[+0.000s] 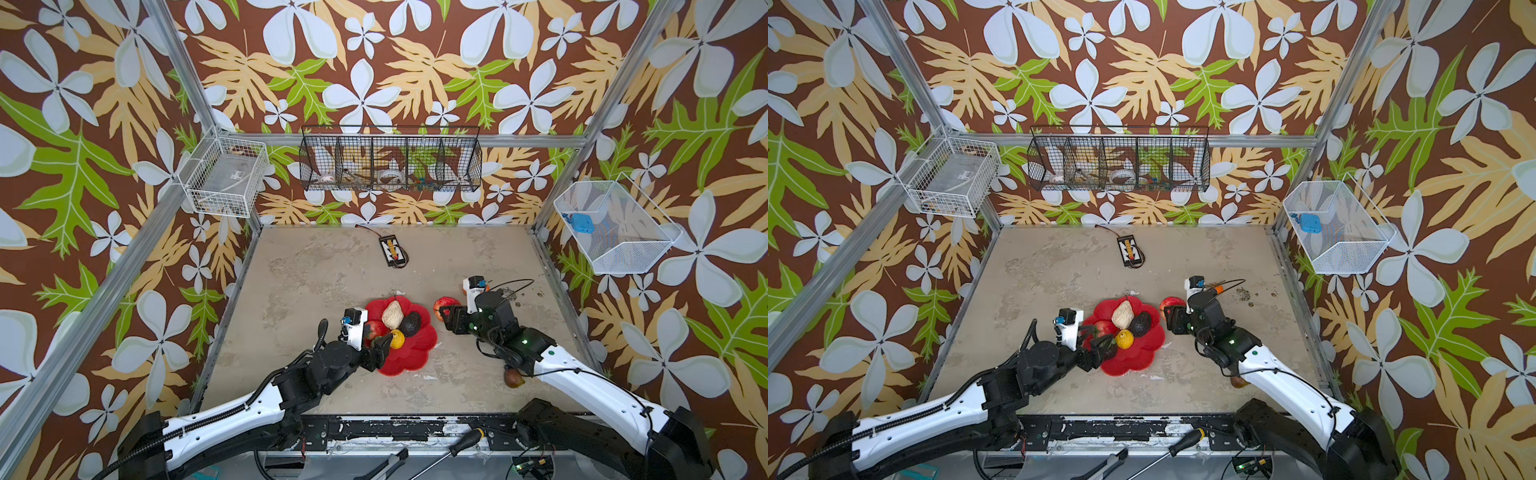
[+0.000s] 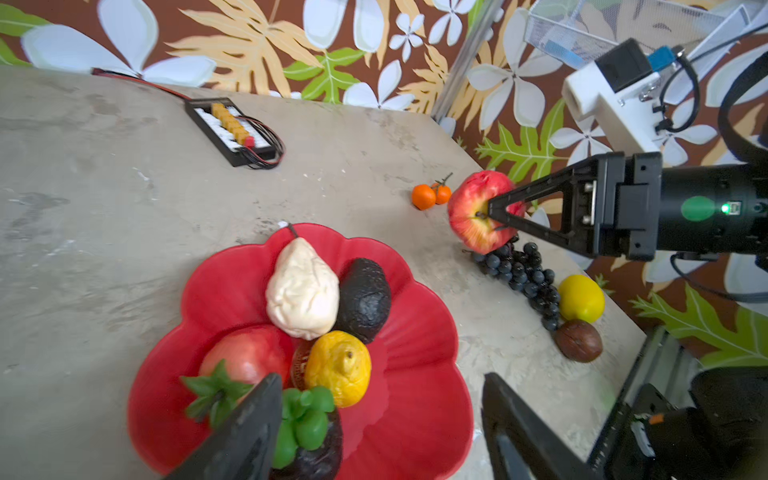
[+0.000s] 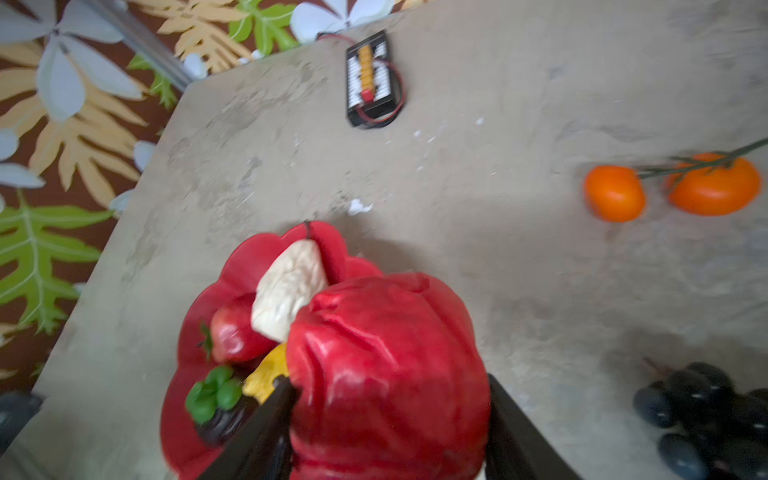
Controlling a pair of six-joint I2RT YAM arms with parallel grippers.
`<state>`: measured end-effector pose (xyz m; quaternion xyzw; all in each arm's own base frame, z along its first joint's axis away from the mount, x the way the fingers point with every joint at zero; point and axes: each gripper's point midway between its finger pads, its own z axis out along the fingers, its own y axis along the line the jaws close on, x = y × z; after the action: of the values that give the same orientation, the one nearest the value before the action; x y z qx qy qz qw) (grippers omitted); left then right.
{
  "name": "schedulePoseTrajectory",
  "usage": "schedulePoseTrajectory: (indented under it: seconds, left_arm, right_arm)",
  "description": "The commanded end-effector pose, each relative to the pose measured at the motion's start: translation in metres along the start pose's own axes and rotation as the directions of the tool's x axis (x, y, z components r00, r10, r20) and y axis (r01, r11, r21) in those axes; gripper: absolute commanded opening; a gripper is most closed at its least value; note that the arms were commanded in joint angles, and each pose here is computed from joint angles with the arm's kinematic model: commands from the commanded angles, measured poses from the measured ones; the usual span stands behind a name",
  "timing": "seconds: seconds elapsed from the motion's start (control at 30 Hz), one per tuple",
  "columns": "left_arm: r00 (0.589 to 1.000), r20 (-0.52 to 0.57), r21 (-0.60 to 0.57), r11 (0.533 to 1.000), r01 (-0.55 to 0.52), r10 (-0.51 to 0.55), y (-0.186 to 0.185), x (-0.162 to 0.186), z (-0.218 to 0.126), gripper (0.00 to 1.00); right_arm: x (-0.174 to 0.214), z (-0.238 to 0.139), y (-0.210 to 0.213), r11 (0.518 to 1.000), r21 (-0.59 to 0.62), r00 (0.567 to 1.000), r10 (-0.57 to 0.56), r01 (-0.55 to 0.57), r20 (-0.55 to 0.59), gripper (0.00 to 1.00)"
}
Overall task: Place and organize the fake fruits in the fruit bowl
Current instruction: 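Carry the red apple toward the bowl with the right gripper, then hold the apple to the left gripper while the left gripper grasps it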
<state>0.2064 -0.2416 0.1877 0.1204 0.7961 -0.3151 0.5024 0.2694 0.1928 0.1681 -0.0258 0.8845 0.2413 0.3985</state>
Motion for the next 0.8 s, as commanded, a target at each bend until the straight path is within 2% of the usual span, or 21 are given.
schedulePoseTrajectory:
  seconds: [0.0, 0.27, 0.67, 0.77]
  left_arm:
    - [1.0, -0.017, 0.094, 0.995, 0.022, -0.02, -0.024, -0.006, 0.008, 0.69]
    - [0.998, -0.029, 0.119, 0.991, 0.053, -0.05, -0.034, -0.008, 0.017, 0.56]
    - [0.995, -0.08, 0.146, 0.987, 0.074, -0.063, -0.04, 0.002, 0.023, 0.38]
    - [0.994, -0.085, 0.152, 0.986, 0.075, -0.063, -0.041, 0.003, 0.023, 0.37]
  right_arm:
    - [0.004, -0.005, 0.024, 0.998, -0.055, 1.0, 0.011, -0.01, 0.011, 0.64]
    - [0.023, -0.008, 0.059, 0.99, -0.143, 1.0, -0.01, 0.009, -0.006, 0.64]
    - [0.032, -0.007, 0.076, 0.985, -0.171, 1.0, -0.027, 0.025, -0.009, 0.64]
    - [0.035, -0.004, 0.078, 0.985, -0.171, 0.999, -0.031, 0.029, -0.013, 0.64]
